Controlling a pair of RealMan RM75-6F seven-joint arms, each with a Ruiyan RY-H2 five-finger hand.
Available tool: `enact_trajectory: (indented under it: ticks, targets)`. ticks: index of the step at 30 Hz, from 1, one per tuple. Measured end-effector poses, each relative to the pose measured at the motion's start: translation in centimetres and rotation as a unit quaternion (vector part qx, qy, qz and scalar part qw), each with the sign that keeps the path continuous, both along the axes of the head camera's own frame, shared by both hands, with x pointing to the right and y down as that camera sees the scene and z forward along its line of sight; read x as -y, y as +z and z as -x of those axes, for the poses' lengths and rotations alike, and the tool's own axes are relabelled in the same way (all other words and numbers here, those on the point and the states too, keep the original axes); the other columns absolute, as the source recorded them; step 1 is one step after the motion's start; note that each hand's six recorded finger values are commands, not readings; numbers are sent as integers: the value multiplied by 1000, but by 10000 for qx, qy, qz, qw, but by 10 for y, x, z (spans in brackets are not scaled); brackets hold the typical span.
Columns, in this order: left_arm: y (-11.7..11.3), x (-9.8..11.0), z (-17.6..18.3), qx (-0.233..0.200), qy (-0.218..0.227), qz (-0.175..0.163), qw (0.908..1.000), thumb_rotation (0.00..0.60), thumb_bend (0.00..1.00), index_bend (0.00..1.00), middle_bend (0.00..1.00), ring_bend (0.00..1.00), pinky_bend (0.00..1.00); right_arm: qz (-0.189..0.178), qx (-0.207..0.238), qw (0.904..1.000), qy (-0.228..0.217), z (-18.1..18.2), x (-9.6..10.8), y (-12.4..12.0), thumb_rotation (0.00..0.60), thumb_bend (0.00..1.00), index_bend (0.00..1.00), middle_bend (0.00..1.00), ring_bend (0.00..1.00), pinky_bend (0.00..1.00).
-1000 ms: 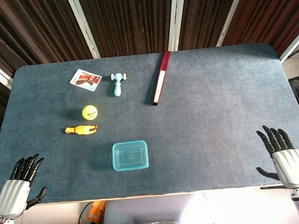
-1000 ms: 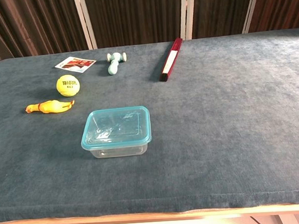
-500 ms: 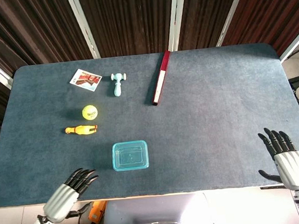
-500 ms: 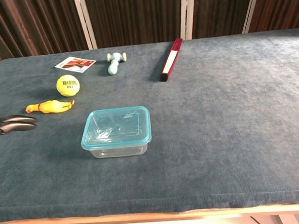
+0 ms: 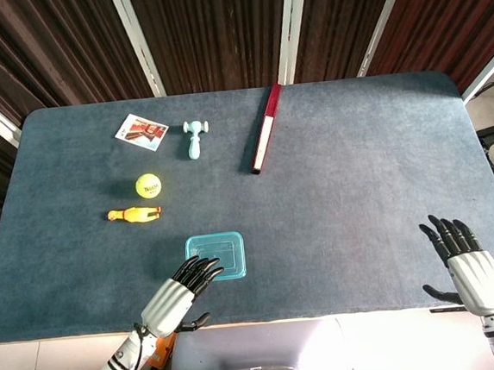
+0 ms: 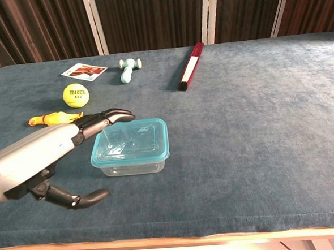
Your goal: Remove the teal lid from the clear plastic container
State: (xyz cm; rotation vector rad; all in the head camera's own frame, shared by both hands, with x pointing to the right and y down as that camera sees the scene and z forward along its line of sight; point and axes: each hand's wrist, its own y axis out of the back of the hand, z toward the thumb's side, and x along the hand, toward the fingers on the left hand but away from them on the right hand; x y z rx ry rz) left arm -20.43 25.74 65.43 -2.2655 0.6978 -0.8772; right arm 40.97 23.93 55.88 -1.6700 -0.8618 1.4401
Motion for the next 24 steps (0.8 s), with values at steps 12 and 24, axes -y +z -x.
enact_trajectory:
  ticks: [12, 24]
  targets:
    - [37, 30, -17, 653, -208, 140, 9975, 600, 283, 0, 0, 0, 0, 194, 84, 9998, -54, 0, -1, 2, 600, 187, 0, 0, 0, 0]
    - [53, 43, -15, 1096, -155, 159, 9937, 600, 282, 0, 0, 0, 0, 273, 99, 9995, -77, 1, -1, 3, 600, 186, 0, 0, 0, 0]
